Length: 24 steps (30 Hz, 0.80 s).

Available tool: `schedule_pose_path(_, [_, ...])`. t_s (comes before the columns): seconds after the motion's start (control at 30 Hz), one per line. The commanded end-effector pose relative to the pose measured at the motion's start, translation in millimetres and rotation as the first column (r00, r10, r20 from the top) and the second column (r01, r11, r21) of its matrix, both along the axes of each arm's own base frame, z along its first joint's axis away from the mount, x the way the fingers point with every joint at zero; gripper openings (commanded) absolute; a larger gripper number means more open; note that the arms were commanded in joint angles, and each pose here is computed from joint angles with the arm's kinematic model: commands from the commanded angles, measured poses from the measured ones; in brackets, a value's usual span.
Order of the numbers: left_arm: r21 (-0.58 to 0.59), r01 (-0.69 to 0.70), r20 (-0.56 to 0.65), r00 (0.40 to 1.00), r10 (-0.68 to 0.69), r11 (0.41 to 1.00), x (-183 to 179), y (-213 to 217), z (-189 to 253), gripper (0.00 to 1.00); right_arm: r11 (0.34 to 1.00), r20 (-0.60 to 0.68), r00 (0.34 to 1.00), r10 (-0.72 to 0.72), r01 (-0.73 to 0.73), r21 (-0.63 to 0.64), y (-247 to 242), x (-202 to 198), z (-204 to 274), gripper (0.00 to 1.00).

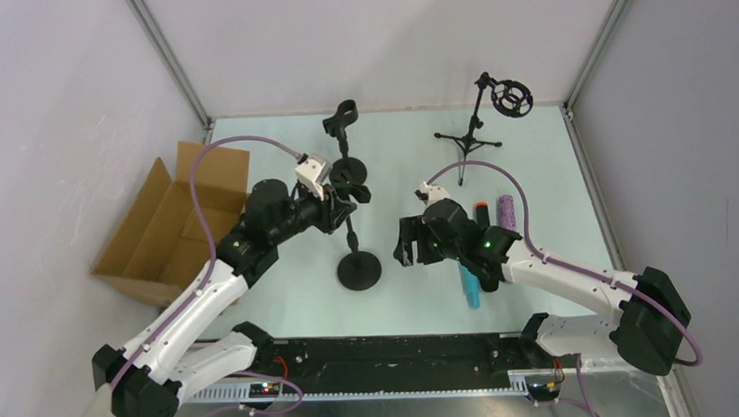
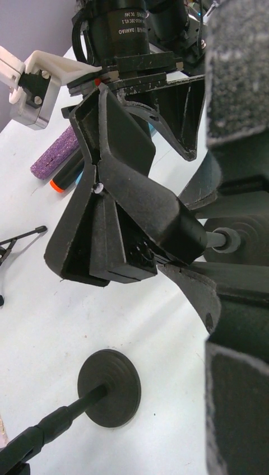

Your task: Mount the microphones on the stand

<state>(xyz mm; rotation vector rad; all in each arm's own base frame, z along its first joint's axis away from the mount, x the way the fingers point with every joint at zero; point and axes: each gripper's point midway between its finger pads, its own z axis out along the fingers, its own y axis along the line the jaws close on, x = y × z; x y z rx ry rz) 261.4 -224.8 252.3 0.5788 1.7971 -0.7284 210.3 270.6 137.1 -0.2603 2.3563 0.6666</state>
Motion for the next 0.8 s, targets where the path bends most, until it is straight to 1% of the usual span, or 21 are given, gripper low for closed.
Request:
schedule_pose_path(0.0, [-0.088,0.007,0.125,0.992,0.004,0.996,-1,-3,41,0.22,0.999,0.014,1.0,0.006,-0.007,0.048,9,4,8,0.77])
schedule_pose_path(0.03, [-0.091,0.014,0.133,0.991,-0.002,0.996,-4,-2,43,0.34,0.999,0.013,1.0,0.008,-0.009,0.049,10,4,8,0.77])
schedule_pose_path(0.07, [-0.088,0.017,0.129,0.992,-0.006,0.996,-6,-1,40,0.39,0.999,0.009,1.0,0.011,-0.012,0.049,10,3,7,0.77])
schedule_pose_path(0.1, [-0.096,0.028,0.142,0.99,-0.014,0.995,-11,0,44,0.48,0.999,0.006,1.0,0.015,-0.016,0.046,11,2,6,0.77])
schedule_pose_path(0.13, [-0.092,0.034,0.139,0.99,-0.021,0.995,-13,0,41,0.54,0.999,0.0,1.0,0.015,-0.015,0.039,11,2,3,0.77])
schedule_pose_path(0.17, [-0.095,0.051,0.156,0.987,-0.035,0.994,-19,1,45,0.68,0.999,-0.002,1.0,0.018,-0.018,0.034,11,1,2,0.77])
schedule_pose_path(0.2, [-0.092,0.068,0.158,0.986,-0.053,0.993,-23,1,43,0.76,0.999,-0.008,1.0,0.018,-0.017,0.027,11,0,-1,0.77])
schedule_pose_path(0.27, [-0.088,0.094,0.187,0.979,-0.076,0.992,-32,3,48,0.94,0.999,-0.017,1.0,0.019,-0.018,0.026,12,-2,-6,0.77])
schedule_pose_path(0.33, [-0.061,0.12,0.212,0.972,-0.104,0.991,-39,4,49,0.99,0.999,-0.022,1.0,0.015,-0.015,0.03,12,-2,-8,0.77])
schedule_pose_path(0.43, [-0.036,0.147,0.232,0.963,-0.135,0.988,-50,7,50,1.0,1.0,-0.028,1.0,0.011,-0.011,0.028,10,-3,-9,0.77])
schedule_pose_path(0.47, [-0.026,0.165,0.255,0.955,-0.153,0.986,-55,8,54,1.0,1.0,-0.029,1.0,0.01,-0.009,0.027,10,-4,-9,0.77])
schedule_pose_path(0.5, [-0.018,0.172,0.25,0.955,-0.163,0.985,-59,10,52,1.0,0.999,-0.028,1.0,0.013,-0.012,0.031,10,-4,-8,0.77])
schedule_pose_path(0.53, [0.011,0.206,0.283,0.938,-0.2,0.979,-65,10,54,1.0,0.999,-0.027,1.0,0.013,-0.012,0.033,10,-4,-7,0.77])
schedule_pose_path(0.6, [0.073,0.27,0.294,0.914,-0.279,0.96,-79,11,46,1.0,0.999,-0.028,1.0,0.014,-0.013,0.037,10,-4,-6,0.77])
schedule_pose_path(0.63, [0.091,0.33,0.309,0.888,-0.341,0.94,-89,8,47,1.0,0.999,-0.028,0.999,0.017,-0.016,0.039,11,-5,-6,0.77])
schedule_pose_path(0.67, [0.173,0.371,0.338,0.848,-0.409,0.912,-96,10,41,1.0,0.999,-0.03,0.999,0.017,-0.016,0.038,10,-5,-6,0.77])
schedule_pose_path(0.7, [0.2,0.438,0.348,0.805,-0.481,0.877,-109,7,42,1.0,0.999,-0.032,0.999,0.017,-0.016,0.039,10,-5,-6,0.77])
schedule_pose_path(0.73, [0.286,0.464,0.363,0.758,-0.543,0.839,-114,10,33,1.0,0.999,-0.033,0.999,0.017,-0.016,0.039,10,-5,-6,0.78])
schedule_pose_path(0.77, [0.316,0.467,0.38,0.736,-0.561,0.826,-114,11,34,1.0,0.999,-0.033,0.999,0.016,-0.014,0.038,9,-6,-6,0.78])
